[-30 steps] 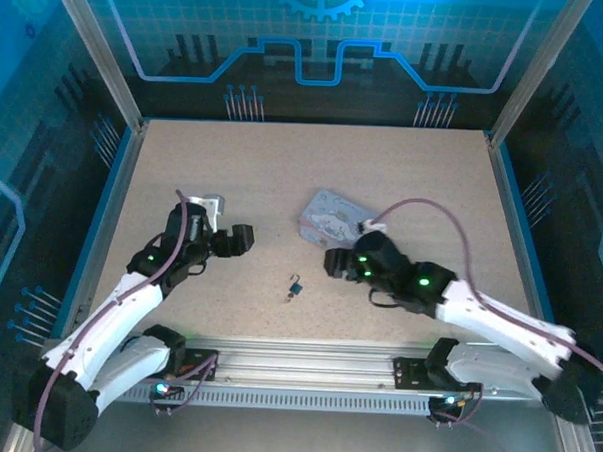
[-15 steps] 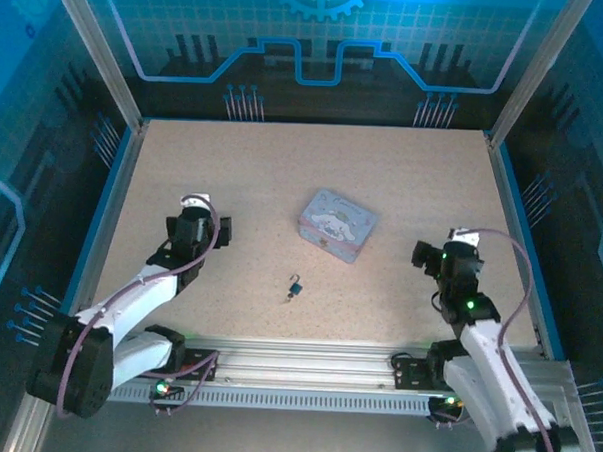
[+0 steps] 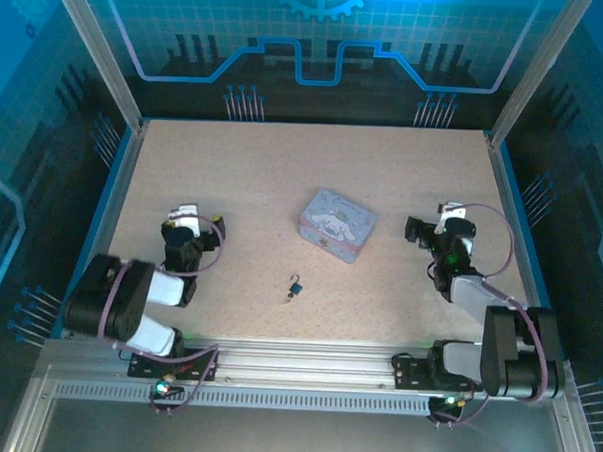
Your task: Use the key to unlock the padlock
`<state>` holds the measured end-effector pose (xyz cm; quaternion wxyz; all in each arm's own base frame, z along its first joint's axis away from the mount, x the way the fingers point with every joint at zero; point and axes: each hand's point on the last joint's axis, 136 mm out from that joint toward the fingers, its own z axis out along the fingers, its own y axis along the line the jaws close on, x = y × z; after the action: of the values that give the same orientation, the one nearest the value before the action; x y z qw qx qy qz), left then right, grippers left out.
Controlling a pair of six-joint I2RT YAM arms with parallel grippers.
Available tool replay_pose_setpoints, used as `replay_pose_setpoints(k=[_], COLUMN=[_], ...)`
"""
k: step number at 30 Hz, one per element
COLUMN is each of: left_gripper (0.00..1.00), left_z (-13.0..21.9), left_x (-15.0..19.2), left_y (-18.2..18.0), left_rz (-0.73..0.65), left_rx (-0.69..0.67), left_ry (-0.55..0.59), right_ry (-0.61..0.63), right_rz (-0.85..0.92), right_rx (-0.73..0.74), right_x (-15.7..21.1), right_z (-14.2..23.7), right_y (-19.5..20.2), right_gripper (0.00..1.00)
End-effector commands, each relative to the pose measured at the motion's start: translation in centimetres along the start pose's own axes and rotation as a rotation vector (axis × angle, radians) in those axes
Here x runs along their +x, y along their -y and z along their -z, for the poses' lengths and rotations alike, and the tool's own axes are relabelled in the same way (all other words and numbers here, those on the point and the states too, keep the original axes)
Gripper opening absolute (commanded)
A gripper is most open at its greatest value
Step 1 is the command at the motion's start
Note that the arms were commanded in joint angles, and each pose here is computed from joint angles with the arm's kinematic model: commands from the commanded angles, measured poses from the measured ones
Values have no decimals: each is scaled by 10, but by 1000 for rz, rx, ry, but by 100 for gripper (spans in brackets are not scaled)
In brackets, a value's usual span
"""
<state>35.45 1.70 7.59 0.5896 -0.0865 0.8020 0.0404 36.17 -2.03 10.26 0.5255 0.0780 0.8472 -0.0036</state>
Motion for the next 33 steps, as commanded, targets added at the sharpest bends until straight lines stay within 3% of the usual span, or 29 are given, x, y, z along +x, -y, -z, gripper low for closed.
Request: replay_pose_setpoints(k=[1, 6, 10, 33], left_gripper=[99, 99, 99, 99], left_z=[-3, -31, -32, -31], left_x=[-34, -31, -31, -31], left_y=[12, 17, 13, 15], left_rz=[11, -16, -2, -6], left_rx=[67, 48, 41, 50], left_ry=[126, -12, -8, -10], right_ry=[127, 158, 81, 85], right_rz=[19, 91, 207, 203], right_rx=[-28, -42, -24, -39], right_x=[-24, -13, -5, -5], right_z=[-3, -8, -30, -30], right_y=[-2, -16, -37, -38], right_gripper=[100, 100, 100, 100])
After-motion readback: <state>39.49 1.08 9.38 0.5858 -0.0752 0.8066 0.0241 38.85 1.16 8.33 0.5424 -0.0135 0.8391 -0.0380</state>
